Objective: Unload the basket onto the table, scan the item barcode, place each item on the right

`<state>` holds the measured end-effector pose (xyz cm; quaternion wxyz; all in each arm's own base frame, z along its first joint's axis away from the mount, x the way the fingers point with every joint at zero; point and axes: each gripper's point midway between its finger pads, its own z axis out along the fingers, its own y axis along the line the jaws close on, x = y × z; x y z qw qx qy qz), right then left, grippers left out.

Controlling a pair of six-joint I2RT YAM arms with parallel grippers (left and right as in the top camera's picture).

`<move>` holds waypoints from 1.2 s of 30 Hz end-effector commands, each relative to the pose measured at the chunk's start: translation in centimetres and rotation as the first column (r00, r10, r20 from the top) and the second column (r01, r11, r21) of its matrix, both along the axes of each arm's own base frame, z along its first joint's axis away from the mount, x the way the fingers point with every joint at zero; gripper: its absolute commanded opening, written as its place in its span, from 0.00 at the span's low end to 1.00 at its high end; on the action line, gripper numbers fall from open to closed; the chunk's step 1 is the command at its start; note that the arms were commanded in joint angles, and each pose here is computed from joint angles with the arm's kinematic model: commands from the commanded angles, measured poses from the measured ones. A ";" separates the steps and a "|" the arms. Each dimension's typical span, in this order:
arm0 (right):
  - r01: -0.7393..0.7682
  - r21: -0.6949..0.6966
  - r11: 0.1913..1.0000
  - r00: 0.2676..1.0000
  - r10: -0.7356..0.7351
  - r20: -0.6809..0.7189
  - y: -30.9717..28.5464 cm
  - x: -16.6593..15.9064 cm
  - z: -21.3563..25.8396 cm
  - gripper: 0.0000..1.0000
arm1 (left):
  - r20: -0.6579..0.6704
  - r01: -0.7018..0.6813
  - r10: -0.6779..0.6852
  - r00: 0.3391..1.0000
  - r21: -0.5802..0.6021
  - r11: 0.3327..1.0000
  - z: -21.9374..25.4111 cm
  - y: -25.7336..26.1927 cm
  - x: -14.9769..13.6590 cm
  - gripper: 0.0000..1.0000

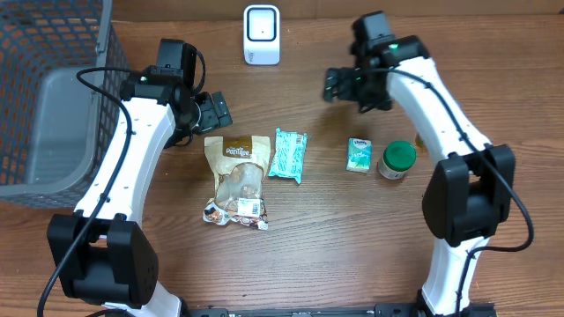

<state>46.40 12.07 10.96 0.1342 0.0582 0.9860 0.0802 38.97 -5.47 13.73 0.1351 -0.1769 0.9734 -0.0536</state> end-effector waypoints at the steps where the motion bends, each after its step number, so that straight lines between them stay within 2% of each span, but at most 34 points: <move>1: 0.065 -0.075 0.995 0.996 -0.060 0.066 -3.4 1.2 1.7 1.00 | 0.014 0.018 -0.018 1.000 0.002 1.000 0.4 -0.3 0.3 1.00; 12: 0.109 -0.073 0.991 0.992 -0.104 0.070 -5.4 1.6 1.8 1.00 | 0.015 0.016 -0.016 1.000 0.001 1.000 0.4 -0.3 0.3 1.00; 17: 0.109 -0.073 0.991 0.992 -0.104 0.070 -5.4 1.6 1.8 1.00 | 0.118 -0.002 0.004 0.993 -0.016 1.000 1.3 -0.6 2.8 1.00; 20: 0.109 -0.073 0.991 0.992 -0.104 0.070 -5.4 1.6 1.8 1.00 | 0.134 -0.014 0.014 0.991 -0.006 1.000 1.4 -0.3 3.2 0.99; 22: 0.109 -0.073 0.991 0.992 -0.104 0.070 -5.4 1.6 1.8 1.00 | 0.126 -0.044 0.048 0.991 -0.035 0.998 1.4 -0.6 3.1 1.00; 25: 0.109 -0.073 0.991 0.992 -0.104 0.070 -5.4 1.6 1.8 1.00 | 0.090 -0.016 0.023 0.996 -0.077 0.997 0.8 -1.9 2.5 1.00; 26: 0.109 -0.073 0.991 0.992 -0.104 0.070 -5.4 1.6 1.8 1.00 | 0.087 0.005 0.004 0.996 -0.098 0.995 0.8 -2.5 2.4 0.93; 27: 0.109 -0.073 0.991 0.992 -0.104 0.070 -5.4 1.6 1.8 1.00 | 0.083 0.057 -0.047 0.995 -0.124 0.991 0.6 -3.5 2.3 0.63; 28: 0.109 -0.073 0.991 0.992 -0.104 0.070 -5.4 1.6 1.8 1.00 | 0.082 0.088 -0.077 0.994 -0.139 0.986 0.6 -4.2 2.2 0.41; 29: 0.109 -0.073 0.991 0.992 -0.104 0.070 -5.4 1.6 1.8 1.00 | 0.072 0.111 -0.101 0.992 -0.154 0.982 0.4 -4.9 1.9 0.28; 30: 0.109 -0.073 0.991 0.992 -0.104 0.070 -5.4 1.6 1.8 1.00 | 0.058 0.122 -0.114 0.992 -0.159 0.980 0.0 -5.5 1.7 0.20; 31: 0.109 -0.073 0.991 0.992 -0.104 0.070 -5.4 1.6 1.8 1.00 | 0.046 0.137 -0.131 0.990 -0.159 0.978 -0.4 -6.2 1.4 0.15; 33: 0.109 -0.073 0.991 0.992 -0.104 0.070 -5.4 1.6 1.8 1.00 | 0.021 0.170 -0.169 0.985 -0.155 0.973 -1.4 -7.8 1.0 0.15; 35: 0.109 -0.073 0.991 0.992 -0.104 0.070 -5.4 1.6 1.8 1.00 | -0.010 0.209 -0.213 0.977 -0.152 0.966 -2.6 -9.6 0.4 0.24; 36: 0.109 -0.073 0.991 0.992 -0.104 0.070 -5.4 1.6 1.8 1.00 | -0.021 0.227 -0.233 0.972 -0.151 0.962 -3.2 -10.4 0.1 0.31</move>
